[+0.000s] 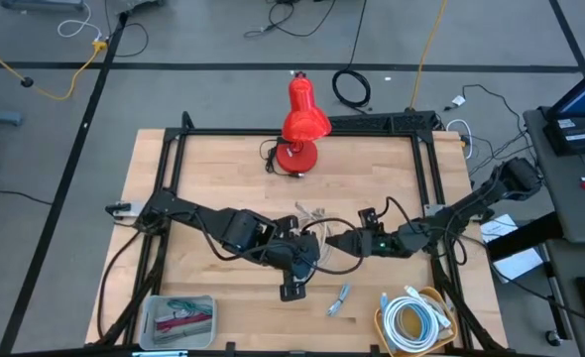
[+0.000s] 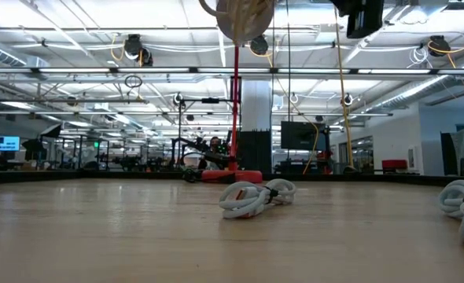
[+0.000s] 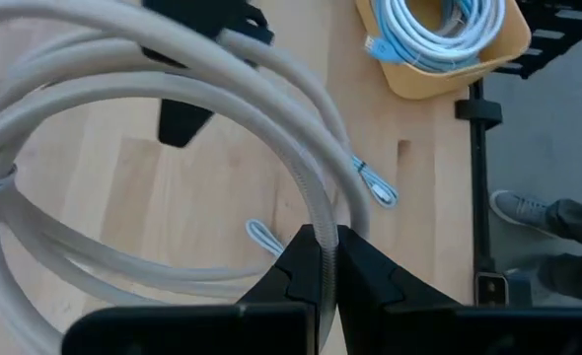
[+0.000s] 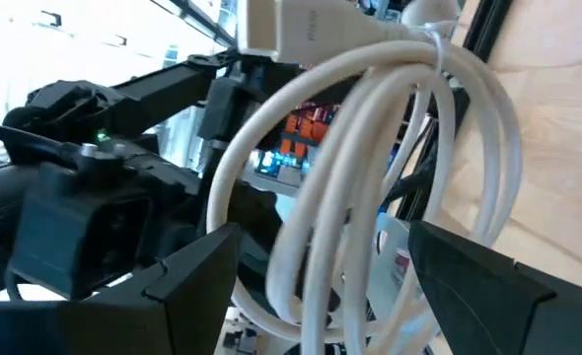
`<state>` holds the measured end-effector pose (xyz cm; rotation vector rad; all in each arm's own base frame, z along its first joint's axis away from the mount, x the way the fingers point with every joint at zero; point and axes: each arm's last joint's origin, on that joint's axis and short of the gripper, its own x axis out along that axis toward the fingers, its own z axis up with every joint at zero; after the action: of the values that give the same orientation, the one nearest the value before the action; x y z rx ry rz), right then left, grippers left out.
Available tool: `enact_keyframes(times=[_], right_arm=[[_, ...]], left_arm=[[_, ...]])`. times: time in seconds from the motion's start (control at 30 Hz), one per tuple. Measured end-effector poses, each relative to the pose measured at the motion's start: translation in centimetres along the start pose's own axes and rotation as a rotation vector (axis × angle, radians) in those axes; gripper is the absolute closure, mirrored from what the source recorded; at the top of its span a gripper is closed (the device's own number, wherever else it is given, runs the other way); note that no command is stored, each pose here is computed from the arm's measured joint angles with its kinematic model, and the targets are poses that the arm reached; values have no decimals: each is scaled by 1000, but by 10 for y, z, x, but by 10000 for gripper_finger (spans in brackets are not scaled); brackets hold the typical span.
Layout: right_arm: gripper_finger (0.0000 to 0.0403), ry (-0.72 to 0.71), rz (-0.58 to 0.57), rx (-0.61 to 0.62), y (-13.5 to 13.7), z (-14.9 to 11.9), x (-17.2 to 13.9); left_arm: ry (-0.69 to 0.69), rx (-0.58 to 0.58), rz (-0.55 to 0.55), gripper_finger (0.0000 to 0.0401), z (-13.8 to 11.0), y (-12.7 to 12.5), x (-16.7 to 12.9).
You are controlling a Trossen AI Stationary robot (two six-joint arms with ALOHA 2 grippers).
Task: Pick & Place USB Port
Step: Put the light brown HDMI cable into the yellow bin
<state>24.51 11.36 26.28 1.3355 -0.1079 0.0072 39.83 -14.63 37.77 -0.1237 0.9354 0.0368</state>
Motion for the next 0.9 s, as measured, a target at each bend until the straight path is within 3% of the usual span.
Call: enact_keyframes(times=[0.33,0.9], right_arm=[[112,-12,41,-15,13,2,2],[117,-25,-14,-22,4,5,7]], left_arm=[[53,13,14,389,-5,1,2],[19,38,-31,389,-1,-1,2]])
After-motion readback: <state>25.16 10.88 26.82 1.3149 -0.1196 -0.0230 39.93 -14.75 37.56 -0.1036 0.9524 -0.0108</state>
